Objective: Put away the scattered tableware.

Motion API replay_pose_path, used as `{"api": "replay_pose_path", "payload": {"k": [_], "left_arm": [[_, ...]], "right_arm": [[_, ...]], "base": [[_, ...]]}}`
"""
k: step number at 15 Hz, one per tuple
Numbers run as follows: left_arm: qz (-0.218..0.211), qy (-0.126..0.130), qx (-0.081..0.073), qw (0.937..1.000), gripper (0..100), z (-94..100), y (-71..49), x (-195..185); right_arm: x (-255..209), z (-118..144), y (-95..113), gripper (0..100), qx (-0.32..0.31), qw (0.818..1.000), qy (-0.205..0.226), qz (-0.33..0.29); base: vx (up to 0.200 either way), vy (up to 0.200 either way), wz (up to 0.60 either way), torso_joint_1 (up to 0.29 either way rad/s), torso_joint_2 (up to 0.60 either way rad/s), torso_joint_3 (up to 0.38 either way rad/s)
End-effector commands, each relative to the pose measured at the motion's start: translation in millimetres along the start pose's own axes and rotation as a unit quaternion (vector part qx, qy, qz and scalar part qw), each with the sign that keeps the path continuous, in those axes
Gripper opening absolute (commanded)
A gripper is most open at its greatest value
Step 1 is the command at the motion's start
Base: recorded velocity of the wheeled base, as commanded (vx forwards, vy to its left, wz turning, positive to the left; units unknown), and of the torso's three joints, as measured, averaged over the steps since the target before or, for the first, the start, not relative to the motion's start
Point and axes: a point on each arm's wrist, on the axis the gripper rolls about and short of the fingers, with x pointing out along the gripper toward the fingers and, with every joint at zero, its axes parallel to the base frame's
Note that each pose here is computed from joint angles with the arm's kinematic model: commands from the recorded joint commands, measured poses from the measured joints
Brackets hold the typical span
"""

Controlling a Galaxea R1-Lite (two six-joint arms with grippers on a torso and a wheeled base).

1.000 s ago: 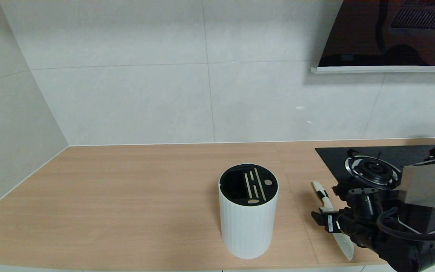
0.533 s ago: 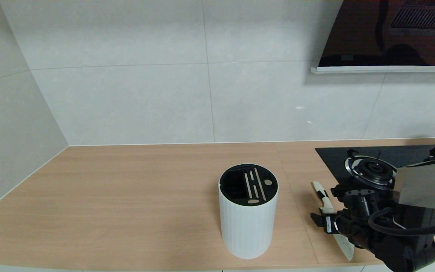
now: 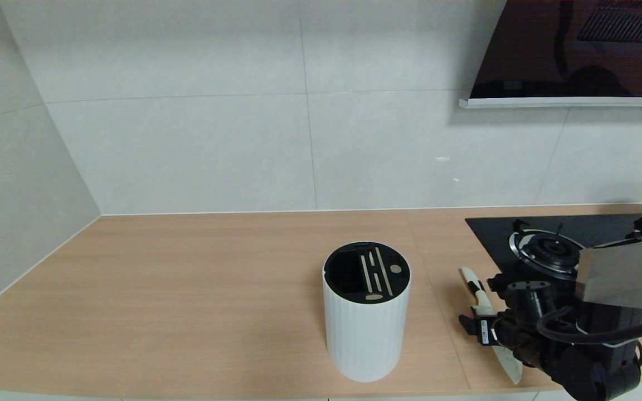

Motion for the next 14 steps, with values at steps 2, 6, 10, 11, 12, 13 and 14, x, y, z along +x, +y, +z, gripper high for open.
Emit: {"api": "replay_pose_path", "payload": {"k": [2, 6, 10, 11, 12, 13, 14], "left_arm": [[0.000, 0.000, 0.000, 1.0000, 100, 0.0, 0.0, 0.0], [0.000, 0.000, 0.000, 1.0000, 100, 0.0, 0.0, 0.0], [0.000, 0.000, 0.000, 1.0000, 100, 0.0, 0.0, 0.0], [0.000, 0.000, 0.000, 1.0000, 100, 0.0, 0.0, 0.0], [0.000, 0.000, 0.000, 1.0000, 100, 0.0, 0.0, 0.0], [0.000, 0.000, 0.000, 1.0000, 100, 0.0, 0.0, 0.0], [-0.001, 0.000, 0.000, 1.0000, 100, 0.0, 0.0, 0.0]], "right_arm": [[0.2, 0.2, 0.2, 100, 0.000, 1.000, 0.000, 0.000], [0.7, -0.2, 0.3, 0, 0.001, 1.000, -0.003, 0.001], [1.0, -0.5, 0.3, 0, 0.001, 1.000, -0.003, 0.001], [0.7, 0.0, 0.3, 0, 0.001, 1.000, -0.004, 0.000], [0.0, 0.6, 0.2, 0, 0.002, 1.000, -0.006, 0.001], [-0.5, 1.5, 0.3, 0, 0.002, 1.000, -0.007, 0.001], [-3.8, 7.2, 0.4, 0, 0.005, 1.000, -0.026, 0.004]], "base": [[0.000, 0.000, 0.00, 0.000, 0.00, 0.000], [0.000, 0.000, 0.00, 0.000, 0.00, 0.000], [0.000, 0.000, 0.00, 0.000, 0.00, 0.000], [0.000, 0.000, 0.00, 0.000, 0.00, 0.000], [0.000, 0.000, 0.00, 0.000, 0.00, 0.000], [0.000, 0.000, 0.00, 0.000, 0.00, 0.000], [0.000, 0.000, 0.00, 0.000, 0.00, 0.000]]}}
